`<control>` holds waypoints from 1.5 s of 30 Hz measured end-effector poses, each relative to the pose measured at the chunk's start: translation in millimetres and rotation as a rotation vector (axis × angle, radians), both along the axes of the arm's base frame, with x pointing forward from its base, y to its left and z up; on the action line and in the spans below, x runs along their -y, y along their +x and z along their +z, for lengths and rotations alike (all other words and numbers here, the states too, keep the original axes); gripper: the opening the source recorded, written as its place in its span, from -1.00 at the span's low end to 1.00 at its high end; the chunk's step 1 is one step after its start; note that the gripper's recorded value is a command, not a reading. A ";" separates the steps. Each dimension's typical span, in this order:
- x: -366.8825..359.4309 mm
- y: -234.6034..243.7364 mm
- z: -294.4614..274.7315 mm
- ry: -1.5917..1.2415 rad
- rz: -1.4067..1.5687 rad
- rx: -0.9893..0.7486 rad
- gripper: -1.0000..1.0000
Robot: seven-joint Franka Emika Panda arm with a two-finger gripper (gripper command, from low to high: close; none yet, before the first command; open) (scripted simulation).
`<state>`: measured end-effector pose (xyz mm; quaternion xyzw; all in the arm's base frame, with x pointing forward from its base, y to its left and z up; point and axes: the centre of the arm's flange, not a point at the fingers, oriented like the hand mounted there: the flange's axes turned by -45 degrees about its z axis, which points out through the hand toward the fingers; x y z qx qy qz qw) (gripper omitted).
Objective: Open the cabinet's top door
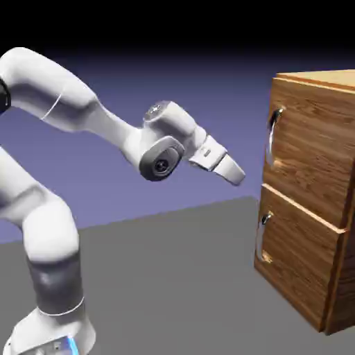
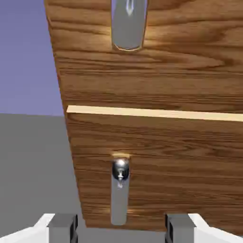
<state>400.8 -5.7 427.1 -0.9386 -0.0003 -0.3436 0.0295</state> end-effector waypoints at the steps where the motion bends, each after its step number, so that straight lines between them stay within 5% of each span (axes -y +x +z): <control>1: 3.4 3.5 -12.3 0.028 -0.009 -0.036 0.00; 14: 39.2 6.0 -175.5 0.246 -0.177 -0.457 0.00; 24: 76.2 -22.0 -249.8 0.243 -0.364 -0.586 0.00; 34: 116.6 -28.3 -247.9 0.141 -0.510 -0.446 0.00; 45: 118.3 9.0 -159.9 -0.003 -0.487 0.002 0.00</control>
